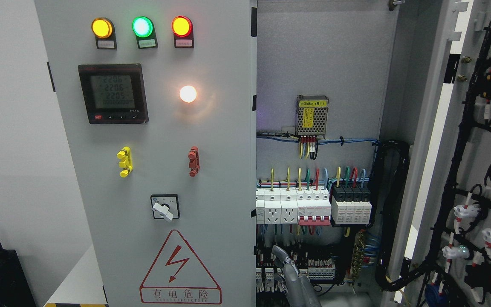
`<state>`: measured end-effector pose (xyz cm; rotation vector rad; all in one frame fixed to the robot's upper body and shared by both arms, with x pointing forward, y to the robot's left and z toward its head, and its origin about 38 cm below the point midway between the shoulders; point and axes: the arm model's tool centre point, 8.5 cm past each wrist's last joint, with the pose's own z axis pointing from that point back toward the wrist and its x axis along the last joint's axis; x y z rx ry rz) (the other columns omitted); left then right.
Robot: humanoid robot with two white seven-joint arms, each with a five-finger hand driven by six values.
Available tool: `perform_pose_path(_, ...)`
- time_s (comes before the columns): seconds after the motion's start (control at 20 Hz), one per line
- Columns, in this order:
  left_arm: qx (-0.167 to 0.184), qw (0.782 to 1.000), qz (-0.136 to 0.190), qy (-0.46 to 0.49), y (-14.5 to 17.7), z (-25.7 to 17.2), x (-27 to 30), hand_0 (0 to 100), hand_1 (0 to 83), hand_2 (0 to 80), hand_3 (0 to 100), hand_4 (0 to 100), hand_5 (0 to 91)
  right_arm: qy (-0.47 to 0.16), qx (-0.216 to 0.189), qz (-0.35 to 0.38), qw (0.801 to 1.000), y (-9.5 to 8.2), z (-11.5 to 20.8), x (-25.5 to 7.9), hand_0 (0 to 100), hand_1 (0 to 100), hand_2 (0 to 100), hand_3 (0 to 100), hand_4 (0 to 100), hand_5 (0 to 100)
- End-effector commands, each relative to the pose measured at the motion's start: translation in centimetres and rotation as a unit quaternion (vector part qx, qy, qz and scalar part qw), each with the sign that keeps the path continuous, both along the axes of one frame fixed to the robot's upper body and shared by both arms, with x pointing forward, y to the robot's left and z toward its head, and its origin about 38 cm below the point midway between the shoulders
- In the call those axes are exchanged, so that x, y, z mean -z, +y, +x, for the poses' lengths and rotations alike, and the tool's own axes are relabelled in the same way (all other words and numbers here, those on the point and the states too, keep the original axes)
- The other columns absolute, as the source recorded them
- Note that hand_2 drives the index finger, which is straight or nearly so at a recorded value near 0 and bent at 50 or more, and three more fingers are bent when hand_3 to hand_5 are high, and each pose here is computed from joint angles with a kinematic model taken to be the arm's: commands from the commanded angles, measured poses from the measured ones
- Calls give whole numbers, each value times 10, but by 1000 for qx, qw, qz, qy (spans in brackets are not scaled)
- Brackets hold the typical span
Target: Open door with both hands
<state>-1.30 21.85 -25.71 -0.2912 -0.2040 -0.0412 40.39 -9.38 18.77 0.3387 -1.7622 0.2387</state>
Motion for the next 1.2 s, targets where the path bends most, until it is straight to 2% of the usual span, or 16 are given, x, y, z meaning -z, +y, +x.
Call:
perform_pose_path(0.0, 0, 1000, -1, -1, -1, 0, 0, 0, 0, 0, 0, 31, 0, 30, -4, -35, 999, -7, 19, 24, 107, 0, 0, 0, 0, 0)
perform_pose_path(0.3, 0, 1000, -1, -1, -1, 0, 0, 0, 0, 0, 0, 31, 0, 29, -3, -44, 999, -8, 30, 21, 107, 0, 0, 0, 0, 0)
perform_pose_path(0.45, 0, 1000, 0, -1, 0, 0, 0, 0, 0, 0, 0, 31, 0, 25, 2, -54, 998, -16, 35, 18, 107, 0, 0, 0, 0, 0)
perform_pose_path(0.8, 0, 1000, -1, -1, -1, 0, 0, 0, 0, 0, 0, 31, 0, 35, -11, -36, 999, -22, 40, 14, 107, 0, 0, 0, 0, 0)
perform_pose_path(1.0, 0, 1000, 0, -1, 0, 0, 0, 0, 0, 0, 0, 31, 0, 27, -39, -43, 998, -13, 42, 8, 107, 0, 0, 0, 0, 0)
perform_pose_path(1.15, 0, 1000, -1, -1, -1, 0, 0, 0, 0, 0, 0, 31, 0, 30, -38, -48, 998, -13, 46, 9, 107, 0, 0, 0, 0, 0)
